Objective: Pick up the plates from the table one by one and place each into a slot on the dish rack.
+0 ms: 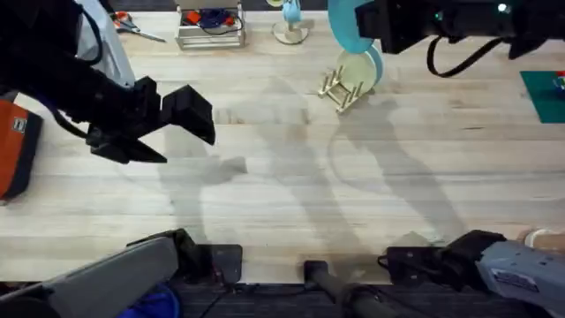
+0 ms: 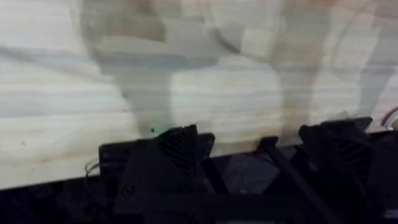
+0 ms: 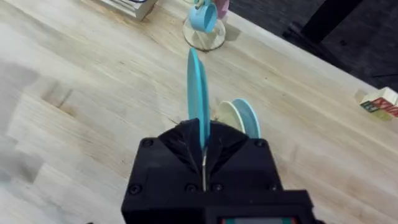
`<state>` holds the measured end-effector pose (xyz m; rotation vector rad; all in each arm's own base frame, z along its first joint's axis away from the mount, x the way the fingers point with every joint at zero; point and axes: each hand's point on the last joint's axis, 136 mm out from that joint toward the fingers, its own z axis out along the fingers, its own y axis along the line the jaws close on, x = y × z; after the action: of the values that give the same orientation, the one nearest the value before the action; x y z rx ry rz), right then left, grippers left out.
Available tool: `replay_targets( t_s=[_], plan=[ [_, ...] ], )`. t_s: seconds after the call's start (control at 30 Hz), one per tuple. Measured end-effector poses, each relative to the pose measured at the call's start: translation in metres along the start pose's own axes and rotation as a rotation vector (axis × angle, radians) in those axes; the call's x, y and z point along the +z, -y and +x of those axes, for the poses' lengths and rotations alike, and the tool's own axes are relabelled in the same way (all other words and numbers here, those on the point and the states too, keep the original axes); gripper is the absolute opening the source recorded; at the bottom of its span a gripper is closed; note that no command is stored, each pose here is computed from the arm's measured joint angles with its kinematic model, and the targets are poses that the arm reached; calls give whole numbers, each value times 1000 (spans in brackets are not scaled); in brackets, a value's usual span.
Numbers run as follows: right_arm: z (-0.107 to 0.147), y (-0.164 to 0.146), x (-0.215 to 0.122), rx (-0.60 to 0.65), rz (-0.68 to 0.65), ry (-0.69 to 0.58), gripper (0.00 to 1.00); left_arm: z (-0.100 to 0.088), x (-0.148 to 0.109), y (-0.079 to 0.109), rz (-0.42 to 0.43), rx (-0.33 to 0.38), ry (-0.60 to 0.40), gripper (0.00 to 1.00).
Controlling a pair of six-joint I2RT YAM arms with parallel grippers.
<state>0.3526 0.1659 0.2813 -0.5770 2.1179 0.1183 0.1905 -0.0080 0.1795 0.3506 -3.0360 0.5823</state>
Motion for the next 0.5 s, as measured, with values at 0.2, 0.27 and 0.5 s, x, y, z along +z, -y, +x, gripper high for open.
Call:
replay_targets(
  t_s=[0.2,0.27,0.5],
  plan=[
    [7,5,0,79,30,-28,30,13,0,1,4,-19,-51,994],
    [10,8,0,101,49,-39,30,14,0,1,4,-21,-54,995],
    [14,12,-1,139,75,-55,30,14,0,1,4,-21,-54,994]
  ],
)
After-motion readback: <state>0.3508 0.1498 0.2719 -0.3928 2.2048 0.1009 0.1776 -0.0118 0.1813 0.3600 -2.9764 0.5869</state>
